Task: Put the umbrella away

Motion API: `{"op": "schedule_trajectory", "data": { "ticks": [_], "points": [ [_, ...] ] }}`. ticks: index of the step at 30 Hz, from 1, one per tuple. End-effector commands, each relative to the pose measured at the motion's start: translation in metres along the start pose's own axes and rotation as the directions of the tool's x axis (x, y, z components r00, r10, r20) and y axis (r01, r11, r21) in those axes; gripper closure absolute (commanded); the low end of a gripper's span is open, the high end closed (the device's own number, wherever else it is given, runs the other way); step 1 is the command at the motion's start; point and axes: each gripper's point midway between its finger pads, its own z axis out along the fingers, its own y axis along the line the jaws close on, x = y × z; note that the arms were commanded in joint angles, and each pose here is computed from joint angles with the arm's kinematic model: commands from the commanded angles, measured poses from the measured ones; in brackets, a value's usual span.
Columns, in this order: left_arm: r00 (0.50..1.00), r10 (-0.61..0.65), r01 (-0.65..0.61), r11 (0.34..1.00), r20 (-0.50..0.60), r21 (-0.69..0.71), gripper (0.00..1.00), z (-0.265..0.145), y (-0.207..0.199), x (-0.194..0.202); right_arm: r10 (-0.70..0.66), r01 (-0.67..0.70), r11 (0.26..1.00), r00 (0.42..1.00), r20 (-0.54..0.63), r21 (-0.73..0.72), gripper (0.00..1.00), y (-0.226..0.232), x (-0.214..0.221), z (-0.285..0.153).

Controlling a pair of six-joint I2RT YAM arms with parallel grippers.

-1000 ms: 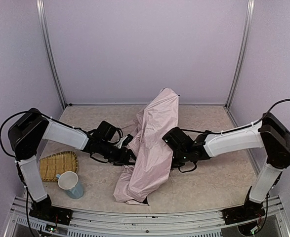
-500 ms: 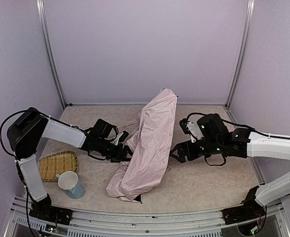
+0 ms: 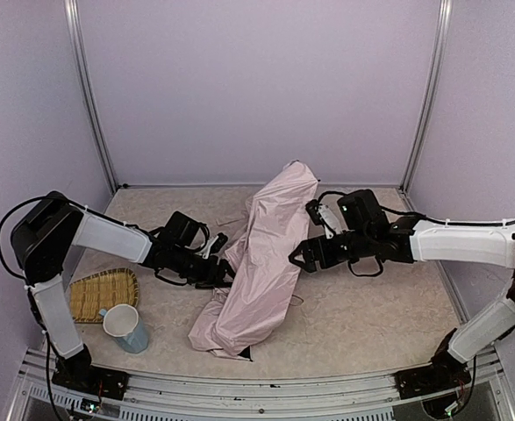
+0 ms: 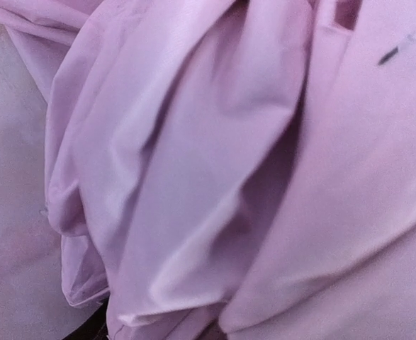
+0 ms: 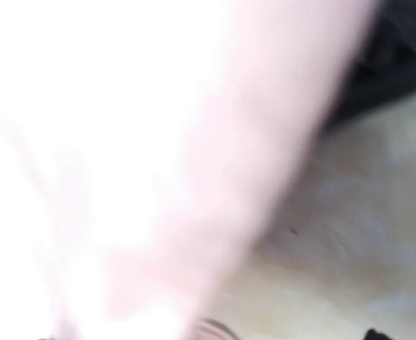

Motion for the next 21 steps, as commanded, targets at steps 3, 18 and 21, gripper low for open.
{"op": "schedule_trajectory", "data": {
  "ticks": [3,18,21],
  "points": [
    [1.000,0.017,-0.017,1.000,-0.013,-0.021,0.33,-0.001,-0.002,0.006,-0.040,0.034,0.966,0.999,-0.019,-0.256,0.46,0.051,-0.016,0.031],
    [0.989,0.140,-0.127,0.974,-0.055,0.189,0.35,0.030,-0.084,0.011,-0.190,0.298,0.859,0.941,0.280,-0.417,1.00,0.146,-0.087,-0.016],
    [0.990,0.122,-0.107,0.974,-0.069,0.198,0.35,0.032,-0.080,0.018,-0.090,0.200,0.897,0.956,0.279,-0.395,1.00,0.105,-0.100,-0.003]
  ]
}}
